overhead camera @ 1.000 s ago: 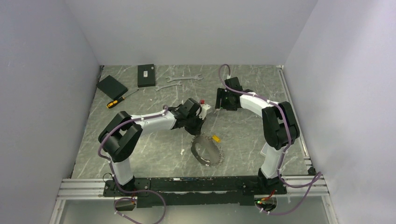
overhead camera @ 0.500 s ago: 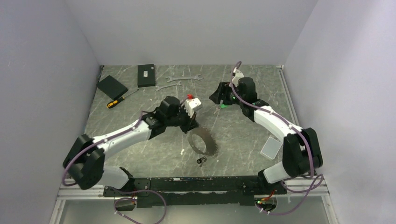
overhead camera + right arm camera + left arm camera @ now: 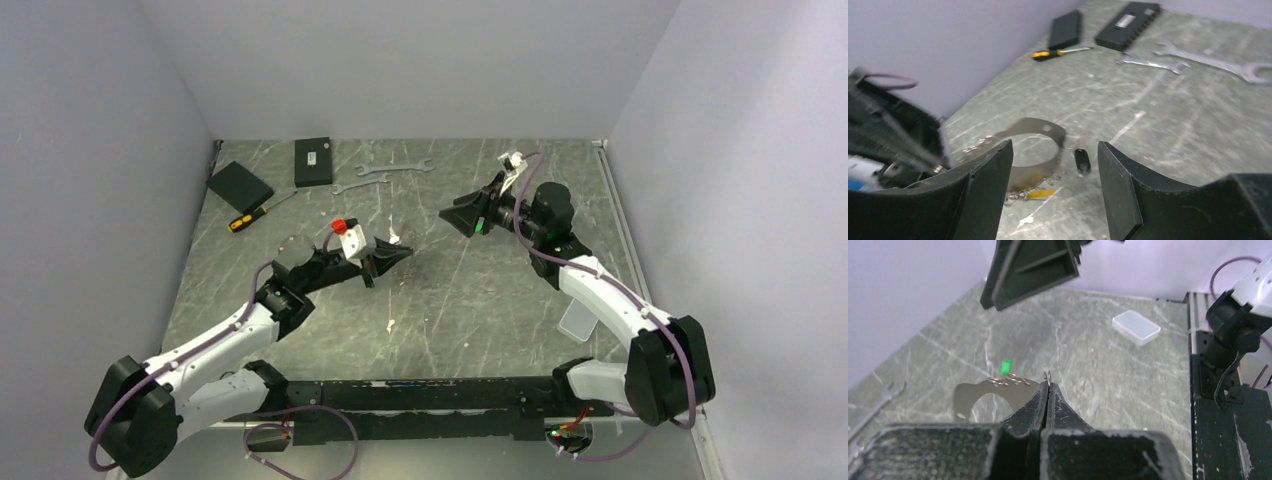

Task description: Put the keys on the keyring

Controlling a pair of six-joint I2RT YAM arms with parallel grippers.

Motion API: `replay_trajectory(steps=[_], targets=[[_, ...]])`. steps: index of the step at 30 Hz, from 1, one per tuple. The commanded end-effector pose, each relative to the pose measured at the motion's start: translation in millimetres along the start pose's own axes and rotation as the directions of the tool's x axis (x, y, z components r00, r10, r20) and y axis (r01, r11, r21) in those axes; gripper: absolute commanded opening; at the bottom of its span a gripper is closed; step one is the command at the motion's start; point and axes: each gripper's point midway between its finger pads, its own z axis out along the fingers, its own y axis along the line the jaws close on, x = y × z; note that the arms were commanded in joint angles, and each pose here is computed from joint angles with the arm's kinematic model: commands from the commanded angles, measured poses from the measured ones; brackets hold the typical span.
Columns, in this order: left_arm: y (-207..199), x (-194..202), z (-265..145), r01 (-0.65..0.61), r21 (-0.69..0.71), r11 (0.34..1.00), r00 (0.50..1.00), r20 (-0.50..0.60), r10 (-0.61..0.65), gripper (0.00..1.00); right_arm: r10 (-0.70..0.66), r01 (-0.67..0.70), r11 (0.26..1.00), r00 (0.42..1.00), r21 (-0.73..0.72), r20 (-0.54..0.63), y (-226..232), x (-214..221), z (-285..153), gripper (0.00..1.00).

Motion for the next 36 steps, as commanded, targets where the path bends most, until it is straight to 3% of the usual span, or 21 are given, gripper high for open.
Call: replay_trajectory(steps=[1,7,15,25,36], targets=[[-15,-65,-3,-0.082,0.105,0.991,0.973,0.223,0.057,0.0,-0.179,0.203,0.928,0.978,-0.313,0.103,80,-22,-14,0.66],[-18,-95,-15,-0.068,0.159,0.985,0.943,0.333,0.011,0.0,-0.243,0.284,0.84,0.959,-0.462,0.147,128,-18,-36,0.64],[-27,-108,-27,-0.059,0.243,0.968,0.916,0.398,-0.044,0.0,-0.285,0.358,0.78,0.933,-0.513,0.217,161,-24,-69,0.48],[-31,-109,-25,-0.075,0.298,0.952,0.886,0.458,-0.074,0.0,-0.291,0.369,0.731,0.93,-0.574,0.226,179,-22,-55,0.44],[-32,-102,-22,-0.063,0.317,0.946,0.892,0.443,-0.089,0.0,-0.323,0.388,0.717,0.921,-0.578,0.218,193,-20,-43,0.35]])
